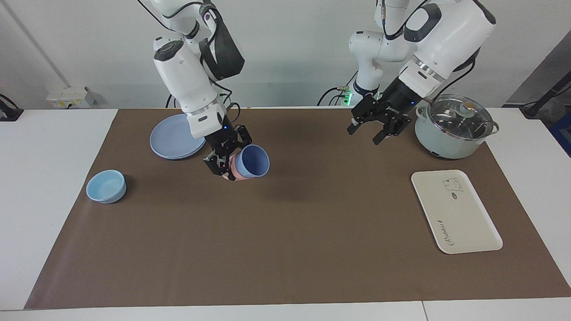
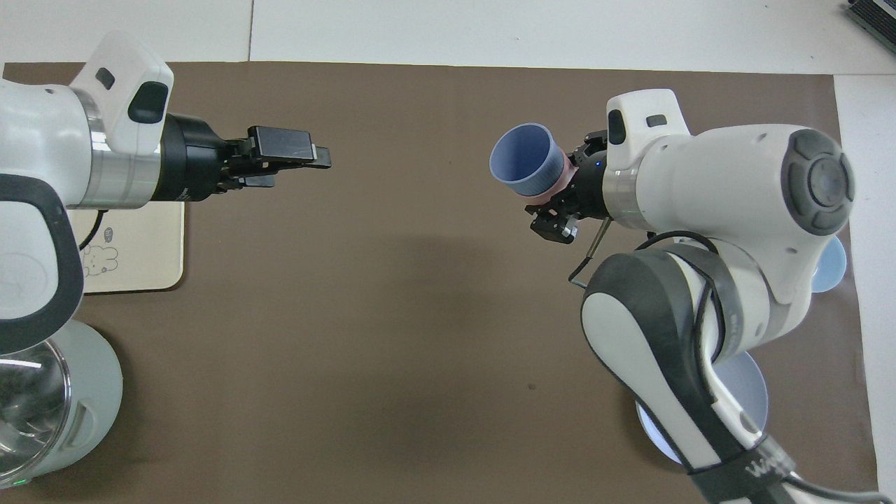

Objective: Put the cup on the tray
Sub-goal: 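Grasp the blue cup rim with the left gripper near the right gripper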

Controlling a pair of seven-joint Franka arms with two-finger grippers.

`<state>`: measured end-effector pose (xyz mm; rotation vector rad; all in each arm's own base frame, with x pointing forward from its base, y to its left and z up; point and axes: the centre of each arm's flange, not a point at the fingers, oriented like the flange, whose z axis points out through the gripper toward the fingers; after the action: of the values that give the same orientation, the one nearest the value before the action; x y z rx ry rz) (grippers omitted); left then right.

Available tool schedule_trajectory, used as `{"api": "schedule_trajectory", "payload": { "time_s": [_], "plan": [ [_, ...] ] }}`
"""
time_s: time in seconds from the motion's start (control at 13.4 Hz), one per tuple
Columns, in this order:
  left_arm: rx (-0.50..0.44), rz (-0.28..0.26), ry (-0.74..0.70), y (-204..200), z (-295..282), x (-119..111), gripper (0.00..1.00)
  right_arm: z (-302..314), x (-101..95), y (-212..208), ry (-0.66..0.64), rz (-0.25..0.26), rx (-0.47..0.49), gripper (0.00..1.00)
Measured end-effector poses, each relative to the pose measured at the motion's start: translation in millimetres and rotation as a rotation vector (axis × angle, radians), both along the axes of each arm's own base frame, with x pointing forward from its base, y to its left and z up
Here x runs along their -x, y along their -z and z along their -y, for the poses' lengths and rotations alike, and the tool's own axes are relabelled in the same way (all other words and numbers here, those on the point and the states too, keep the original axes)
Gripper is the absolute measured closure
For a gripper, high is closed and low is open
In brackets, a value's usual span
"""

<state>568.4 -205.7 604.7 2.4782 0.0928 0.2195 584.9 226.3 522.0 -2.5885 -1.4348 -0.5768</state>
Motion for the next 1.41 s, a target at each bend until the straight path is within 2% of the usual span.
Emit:
{"api": "schedule_trajectory", "payload": {
  "time_s": [0.15, 0.37, 0.6, 0.89, 1.04, 1.12, 1.41],
  "plan": [
    [0.09, -0.004, -0.037, 16.3, 23.3, -7.8, 0.0, -25.8, 8.7, -3.4, -0.026, 0.002, 0.025, 0.18],
    [0.155, 0.007, -0.085, 48.2, 64.6, -17.1, 0.0, -48.4, 16.7, 1.0, -0.07, 0.011, 0.061, 0.18],
    [0.157, 0.013, -0.082, 68.0, 96.2, -14.3, 0.01, -61.3, 22.5, 1.8, -0.08, 0.013, 0.073, 0.18],
    [0.152, 0.004, -0.053, 74.5, 115.1, -5.7, 0.07, -61.1, 22.0, 0.3, -0.079, 0.016, 0.072, 0.18],
    [0.146, -0.002, -0.034, 78.8, 121.4, -1.1, 0.24, -60.2, 21.5, 0.0, -0.078, 0.016, 0.072, 0.18],
    [0.141, -0.01, -0.015, 81.6, 125.8, 2.5, 0.26, -59.6, 21.1, 0.0, -0.076, 0.016, 0.072, 0.18],
    [0.124, -0.032, 0.05, 89.9, 134.6, 12.1, 0.79, -58.7, 20.6, 0.1, -0.075, 0.016, 0.072, 0.18]
  ]
}}
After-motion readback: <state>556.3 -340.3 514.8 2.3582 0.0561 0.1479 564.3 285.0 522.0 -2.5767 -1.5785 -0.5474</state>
